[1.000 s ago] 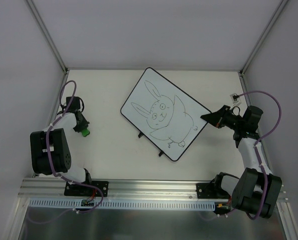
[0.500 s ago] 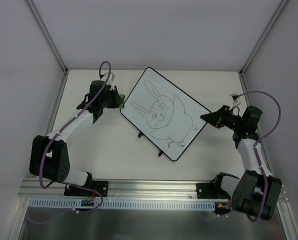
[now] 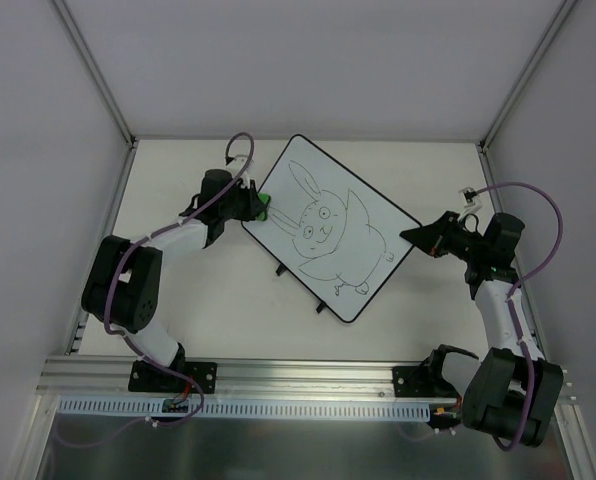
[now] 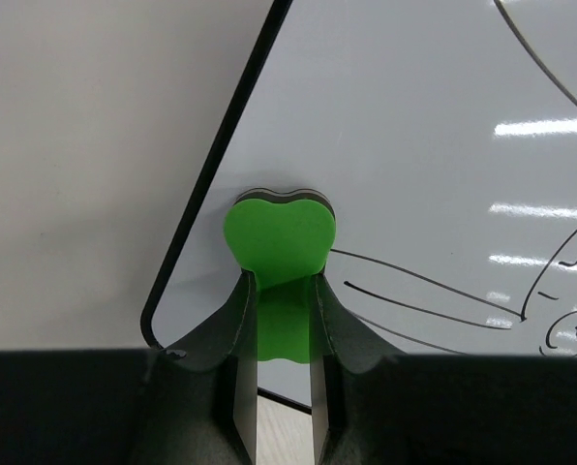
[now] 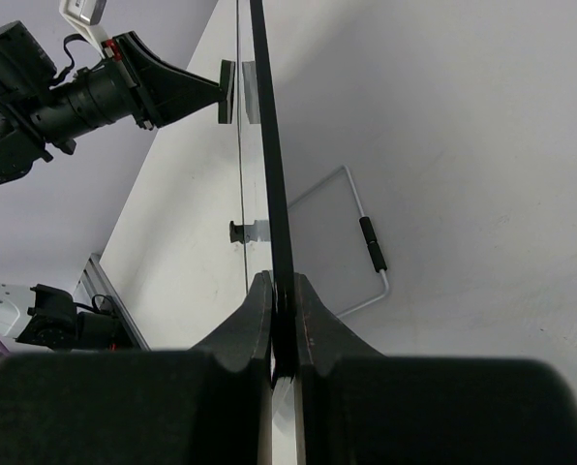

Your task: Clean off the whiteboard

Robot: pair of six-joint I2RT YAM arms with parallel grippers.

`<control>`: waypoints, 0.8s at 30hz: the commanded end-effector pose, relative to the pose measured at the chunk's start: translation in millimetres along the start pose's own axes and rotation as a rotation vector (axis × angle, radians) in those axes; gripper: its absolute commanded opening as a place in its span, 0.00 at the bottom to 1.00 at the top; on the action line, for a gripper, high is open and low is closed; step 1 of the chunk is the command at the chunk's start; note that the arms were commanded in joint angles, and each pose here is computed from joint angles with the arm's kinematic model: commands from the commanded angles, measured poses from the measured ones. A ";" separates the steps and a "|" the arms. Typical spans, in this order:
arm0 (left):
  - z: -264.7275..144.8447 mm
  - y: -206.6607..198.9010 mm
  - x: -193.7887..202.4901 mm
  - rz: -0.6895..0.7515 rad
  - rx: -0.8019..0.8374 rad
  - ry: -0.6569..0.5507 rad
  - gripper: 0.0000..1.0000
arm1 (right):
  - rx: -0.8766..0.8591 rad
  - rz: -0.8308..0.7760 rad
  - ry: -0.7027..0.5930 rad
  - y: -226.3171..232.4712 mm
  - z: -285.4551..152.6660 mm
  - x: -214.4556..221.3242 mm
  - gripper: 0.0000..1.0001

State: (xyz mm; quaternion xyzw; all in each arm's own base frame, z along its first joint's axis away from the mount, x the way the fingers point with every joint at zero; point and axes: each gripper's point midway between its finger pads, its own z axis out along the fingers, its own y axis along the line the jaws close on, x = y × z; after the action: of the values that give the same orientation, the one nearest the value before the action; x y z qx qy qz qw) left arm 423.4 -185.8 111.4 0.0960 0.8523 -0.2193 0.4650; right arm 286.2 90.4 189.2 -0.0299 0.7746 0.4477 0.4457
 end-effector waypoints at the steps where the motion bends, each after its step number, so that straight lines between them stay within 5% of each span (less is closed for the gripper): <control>1: 5.7 -11.5 -19.3 0.041 0.039 -0.109 0.09 | 0.136 -0.208 -0.052 -30.6 0.5 -11.3 0.00; 12: 29.2 -22.1 10.8 0.024 -0.056 -0.102 0.08 | 0.115 -0.216 -0.023 -28.5 6.0 -2.2 0.00; 24: 6.9 -150.6 82.6 0.104 0.150 -0.012 0.07 | 0.116 -0.236 -0.026 -27.4 5.3 -1.5 0.00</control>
State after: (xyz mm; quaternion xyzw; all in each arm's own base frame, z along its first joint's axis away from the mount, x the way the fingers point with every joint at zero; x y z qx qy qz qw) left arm 382.8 -294.6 122.9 0.1373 0.7979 -0.2245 0.5422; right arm 288.9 90.0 185.6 -0.0095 0.7819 0.4413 0.4403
